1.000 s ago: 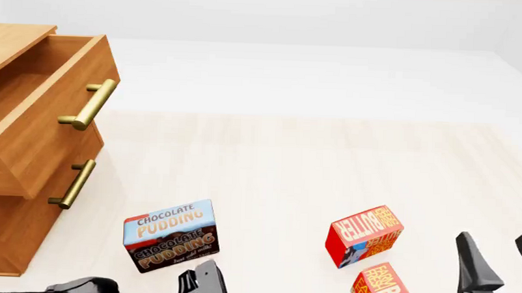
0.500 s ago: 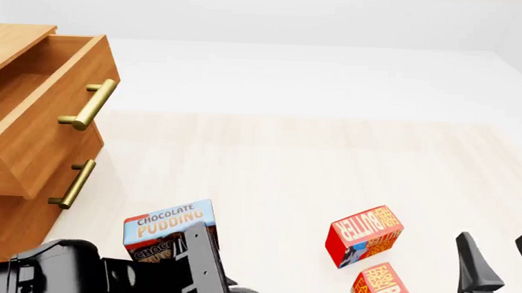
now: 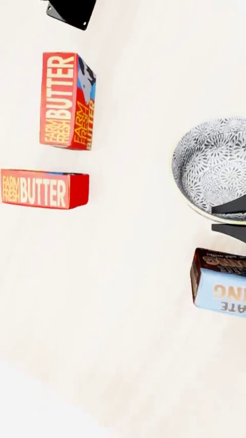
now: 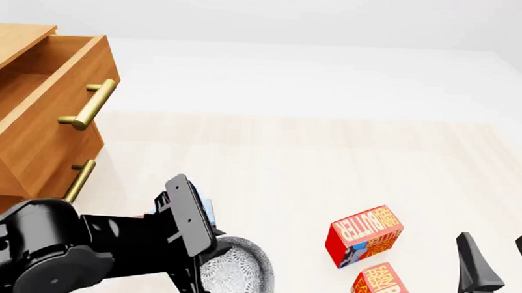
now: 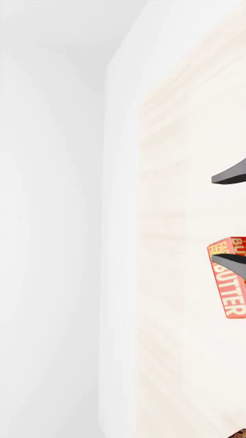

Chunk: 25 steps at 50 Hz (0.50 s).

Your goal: Put the bowl in the top drawer of the cabinet.

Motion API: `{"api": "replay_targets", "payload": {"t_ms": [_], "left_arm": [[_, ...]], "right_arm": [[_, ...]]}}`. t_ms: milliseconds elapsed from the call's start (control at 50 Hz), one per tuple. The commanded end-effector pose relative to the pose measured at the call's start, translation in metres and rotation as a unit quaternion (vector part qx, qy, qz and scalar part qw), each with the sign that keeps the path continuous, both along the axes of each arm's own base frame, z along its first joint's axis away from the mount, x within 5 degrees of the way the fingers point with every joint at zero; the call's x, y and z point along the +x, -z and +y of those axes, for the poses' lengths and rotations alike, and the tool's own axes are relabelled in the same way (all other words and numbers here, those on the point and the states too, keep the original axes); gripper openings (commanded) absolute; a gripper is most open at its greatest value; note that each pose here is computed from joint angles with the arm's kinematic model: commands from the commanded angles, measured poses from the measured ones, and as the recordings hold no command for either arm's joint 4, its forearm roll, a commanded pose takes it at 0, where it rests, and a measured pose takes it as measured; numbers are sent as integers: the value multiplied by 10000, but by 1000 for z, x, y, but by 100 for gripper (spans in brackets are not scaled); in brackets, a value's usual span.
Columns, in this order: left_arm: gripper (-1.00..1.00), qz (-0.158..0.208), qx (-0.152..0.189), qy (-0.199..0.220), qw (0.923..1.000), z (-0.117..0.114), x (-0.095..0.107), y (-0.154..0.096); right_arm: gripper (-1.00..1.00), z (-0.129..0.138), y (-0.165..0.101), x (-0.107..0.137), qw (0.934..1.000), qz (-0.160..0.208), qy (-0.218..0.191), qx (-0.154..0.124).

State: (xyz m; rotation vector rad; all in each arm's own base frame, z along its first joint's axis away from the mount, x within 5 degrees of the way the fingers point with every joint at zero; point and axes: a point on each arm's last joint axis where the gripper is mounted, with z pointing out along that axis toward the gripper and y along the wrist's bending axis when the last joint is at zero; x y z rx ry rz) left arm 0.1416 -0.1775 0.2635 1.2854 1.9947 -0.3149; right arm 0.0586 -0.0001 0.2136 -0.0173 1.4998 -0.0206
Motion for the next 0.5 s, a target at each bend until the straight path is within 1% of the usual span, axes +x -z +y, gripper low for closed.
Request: {"api": "replay_targets", "payload": {"t_ms": [20,200,300,360,400,440,480,500], "left_arm": [[-100,-246,-102,-211,9994,10,12,-19],[-100,-298,-204,-320,9988,12,14,-33],[-100,-376,-378,-363,9979,13,12,-49],[-100,-453,-390,-390,9974,16,14,-54],[-100,-482,-492,-427,9967,17,13,-62],[-100,-508,-510,-463,9963,18,15,-66],[-100,-521,-706,-616,9942,20,15,-78],[-100,-465,-832,-657,9933,19,13,-83]], "right_arm": [[100,0,0,0,10000,-2,-5,-3],[100,0,0,0,10000,-6,-22,-8],[100,0,0,0,10000,-6,-29,-6],[100,0,0,0,10000,-15,-36,-2],[100,0,0,0,10000,-16,-28,-6],[100,1,0,-1,10000,-18,-45,-4],[100,1,0,-1,10000,-20,-48,-1],[100,1,0,-1,10000,-21,-47,-2]]}}
